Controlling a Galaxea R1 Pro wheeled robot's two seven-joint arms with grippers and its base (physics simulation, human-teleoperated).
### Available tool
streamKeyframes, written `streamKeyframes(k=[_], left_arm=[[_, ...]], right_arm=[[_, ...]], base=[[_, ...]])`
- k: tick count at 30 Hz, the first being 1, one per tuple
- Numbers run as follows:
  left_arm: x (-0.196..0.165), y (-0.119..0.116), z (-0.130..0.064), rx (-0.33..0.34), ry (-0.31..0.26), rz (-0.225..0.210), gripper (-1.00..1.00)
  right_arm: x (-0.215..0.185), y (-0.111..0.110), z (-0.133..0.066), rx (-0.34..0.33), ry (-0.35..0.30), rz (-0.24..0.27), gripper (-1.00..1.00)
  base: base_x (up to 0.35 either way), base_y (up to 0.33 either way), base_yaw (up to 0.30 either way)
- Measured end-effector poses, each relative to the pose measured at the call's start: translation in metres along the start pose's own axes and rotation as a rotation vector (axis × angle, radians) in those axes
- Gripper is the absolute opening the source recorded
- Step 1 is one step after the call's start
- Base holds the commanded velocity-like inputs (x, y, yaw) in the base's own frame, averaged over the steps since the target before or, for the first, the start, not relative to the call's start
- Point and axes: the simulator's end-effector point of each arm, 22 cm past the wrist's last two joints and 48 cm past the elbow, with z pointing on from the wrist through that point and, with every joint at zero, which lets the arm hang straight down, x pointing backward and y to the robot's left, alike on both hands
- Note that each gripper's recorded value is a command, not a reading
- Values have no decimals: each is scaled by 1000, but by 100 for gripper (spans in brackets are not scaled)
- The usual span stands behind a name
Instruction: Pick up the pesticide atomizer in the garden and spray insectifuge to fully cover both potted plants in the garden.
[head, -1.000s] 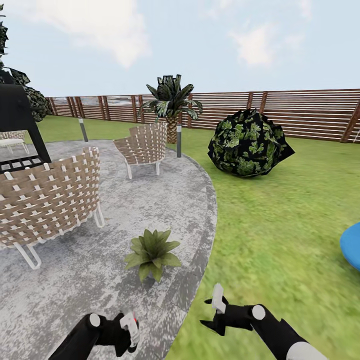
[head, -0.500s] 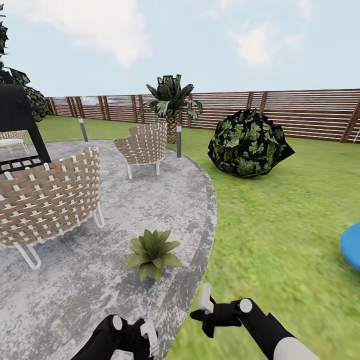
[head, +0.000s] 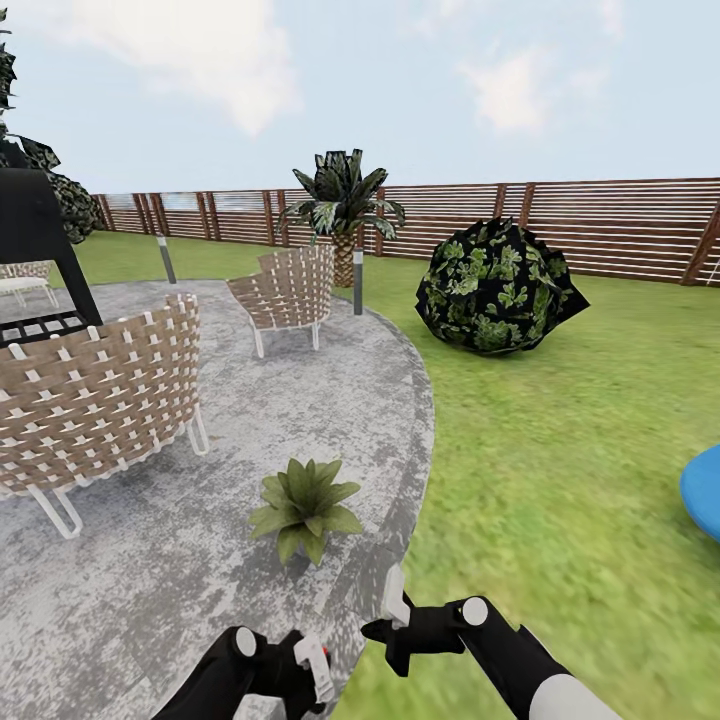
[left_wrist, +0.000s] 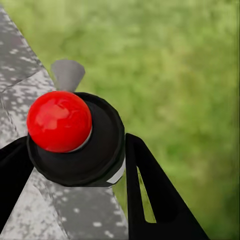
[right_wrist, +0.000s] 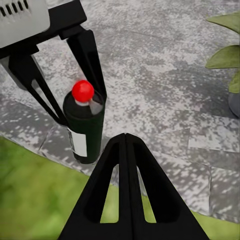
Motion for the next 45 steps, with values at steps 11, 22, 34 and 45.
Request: streamKeyframes(k=[11,22,34,45], left_arm=[[-20,-7,5,11,-49,-14,-100],[-17,-8,6,7,-47,-17,-100],[-25,-7,10,-15,-58,-17,-100],[-42,-10,10,-5,-121,-66,-100]], right_arm=[[-1,0,0,0,-1,0,-100],[-6,-2,0,4,-10,-9,-100],[-13,2,6,-3,-20,-10,-100],[-13,2,6,-3,-20,-10,-100]], base=[[0,0,0],[0,0,0],[0,0,0],[0,0,0]])
